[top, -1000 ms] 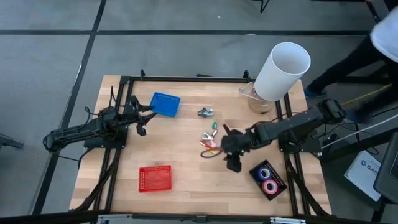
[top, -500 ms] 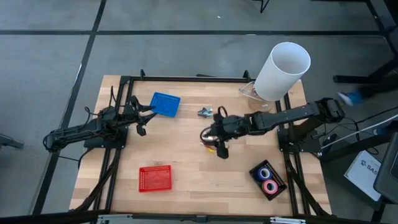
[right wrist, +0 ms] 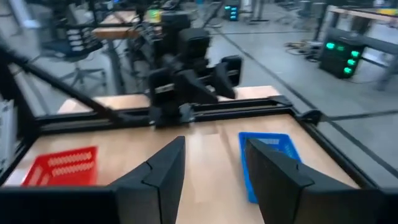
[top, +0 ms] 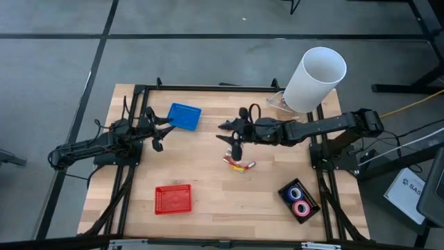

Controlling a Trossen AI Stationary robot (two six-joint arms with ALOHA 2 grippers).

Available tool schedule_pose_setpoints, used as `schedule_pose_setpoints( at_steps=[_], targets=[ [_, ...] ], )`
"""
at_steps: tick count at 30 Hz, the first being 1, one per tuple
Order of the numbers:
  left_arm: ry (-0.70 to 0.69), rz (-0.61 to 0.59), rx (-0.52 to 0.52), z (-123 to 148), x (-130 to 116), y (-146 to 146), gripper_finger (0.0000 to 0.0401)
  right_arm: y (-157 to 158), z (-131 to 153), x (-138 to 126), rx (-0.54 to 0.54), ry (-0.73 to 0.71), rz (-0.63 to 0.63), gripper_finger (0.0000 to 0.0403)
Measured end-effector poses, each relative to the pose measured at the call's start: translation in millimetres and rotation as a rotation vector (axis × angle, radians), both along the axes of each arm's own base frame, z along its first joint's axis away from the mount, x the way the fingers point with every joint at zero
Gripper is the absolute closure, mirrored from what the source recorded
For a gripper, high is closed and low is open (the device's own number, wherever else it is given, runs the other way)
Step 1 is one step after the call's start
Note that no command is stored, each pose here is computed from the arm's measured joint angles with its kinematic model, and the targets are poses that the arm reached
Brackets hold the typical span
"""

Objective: Pick and place Stapler, Stapler remover, tape
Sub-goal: Adjust the blue bin

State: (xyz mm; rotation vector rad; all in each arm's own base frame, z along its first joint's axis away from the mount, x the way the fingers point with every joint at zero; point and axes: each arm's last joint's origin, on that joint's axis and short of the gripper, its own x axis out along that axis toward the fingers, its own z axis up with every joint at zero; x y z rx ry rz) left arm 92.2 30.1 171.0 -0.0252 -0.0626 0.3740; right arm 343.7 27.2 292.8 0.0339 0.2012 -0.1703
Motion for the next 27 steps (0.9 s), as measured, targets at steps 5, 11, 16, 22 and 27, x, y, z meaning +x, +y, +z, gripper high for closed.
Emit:
schedule_pose_setpoints(
  at_steps=[5, 11, 16, 22, 27],
  targets=[
    [-0.136, -0.022, -0.150, 7.0, -0.6, -0.3, 0.0253, -1.9, 1.7, 0.0, 0.015, -0.024, -0.072, 0.0234],
    [-0.312, -0.062, -0.334, 16.3, -2.2, -0.8, 0.0253, -2.3, 2.2, 0.1, 0.013, -0.031, -0.087, 0.0234],
    [-0.199, -0.107, -0.265, 10.7, 1.2, -1.9, 0.0253, -4.8, 0.2, 0.0, 0.007, -0.010, -0.094, 0.0234],
    [0.052, -0.124, -0.282, 19.8, 1.7, -3.3, 0.0254, -9.0, 0.1, 0.2, 0.009, -0.010, -0.107, 0.0234],
    [0.307, 0.001, -0.292, 46.4, -0.4, -0.9, 0.0270, -9.0, 0.0, 0.2, 0.009, -0.008, -0.107, 0.0234]
  ],
)
